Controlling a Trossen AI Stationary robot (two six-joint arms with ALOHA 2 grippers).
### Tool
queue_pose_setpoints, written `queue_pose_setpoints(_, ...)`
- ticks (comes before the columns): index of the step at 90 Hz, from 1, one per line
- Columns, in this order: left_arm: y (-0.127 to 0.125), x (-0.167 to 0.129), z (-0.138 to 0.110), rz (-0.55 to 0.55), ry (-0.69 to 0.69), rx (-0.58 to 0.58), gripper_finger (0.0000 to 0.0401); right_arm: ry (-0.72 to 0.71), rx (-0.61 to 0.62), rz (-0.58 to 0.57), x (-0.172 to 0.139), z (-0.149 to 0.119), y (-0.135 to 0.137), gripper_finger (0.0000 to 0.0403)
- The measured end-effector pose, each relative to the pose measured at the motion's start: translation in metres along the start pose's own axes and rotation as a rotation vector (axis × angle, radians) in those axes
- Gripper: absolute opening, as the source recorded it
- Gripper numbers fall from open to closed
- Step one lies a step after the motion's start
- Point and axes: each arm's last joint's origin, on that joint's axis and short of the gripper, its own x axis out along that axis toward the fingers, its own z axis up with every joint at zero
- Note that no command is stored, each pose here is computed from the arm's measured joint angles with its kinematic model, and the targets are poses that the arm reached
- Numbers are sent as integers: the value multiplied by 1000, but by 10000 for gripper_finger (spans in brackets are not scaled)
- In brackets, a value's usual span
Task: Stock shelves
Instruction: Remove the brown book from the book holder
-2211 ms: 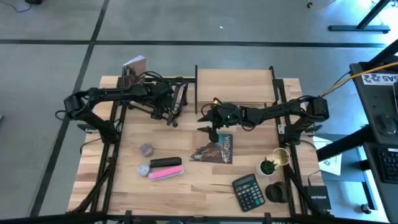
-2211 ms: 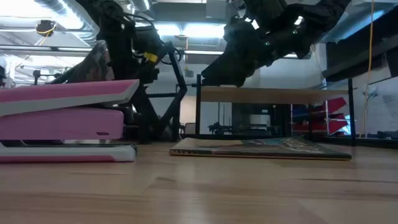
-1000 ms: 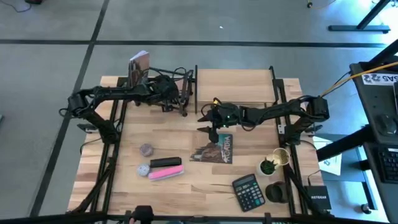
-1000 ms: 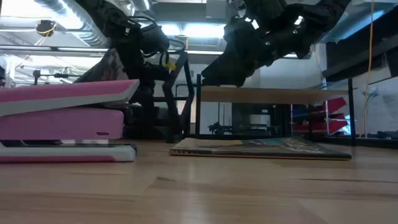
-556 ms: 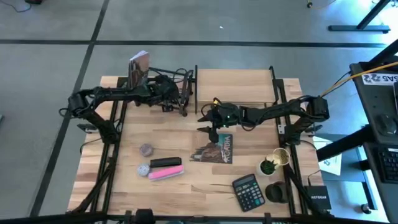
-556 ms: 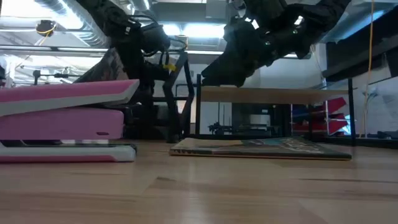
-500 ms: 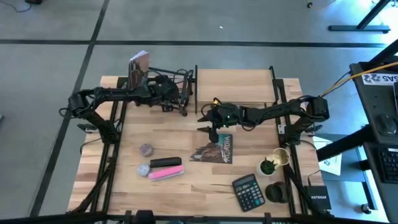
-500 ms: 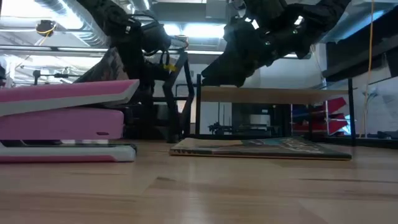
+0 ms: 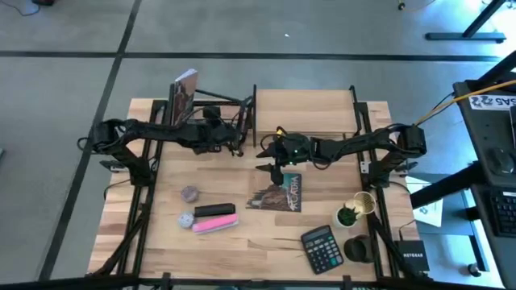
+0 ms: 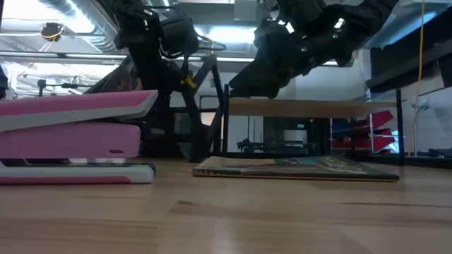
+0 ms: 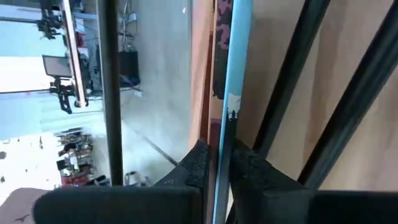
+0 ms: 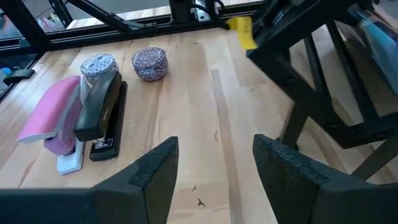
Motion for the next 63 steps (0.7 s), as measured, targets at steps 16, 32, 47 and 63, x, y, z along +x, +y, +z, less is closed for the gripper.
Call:
queue_pose_setpoints(16, 8, -16, -9, -38, -24, -66, 21, 2, 0, 0, 0, 0, 0, 195)
queue_pose_setpoints(32, 24, -34, -23, -120, -84, -179, 21, 0, 0, 0, 0, 0, 0, 195)
queue_pose_setpoints(47, 30, -44, -29, -177, -137, -186, 21, -4, -4, -4, 0, 0, 0, 195)
queue_pose_setpoints(63, 26, -44, -28, -341, -204, -165, 21, -4, -4, -4, 0, 0, 0, 195)
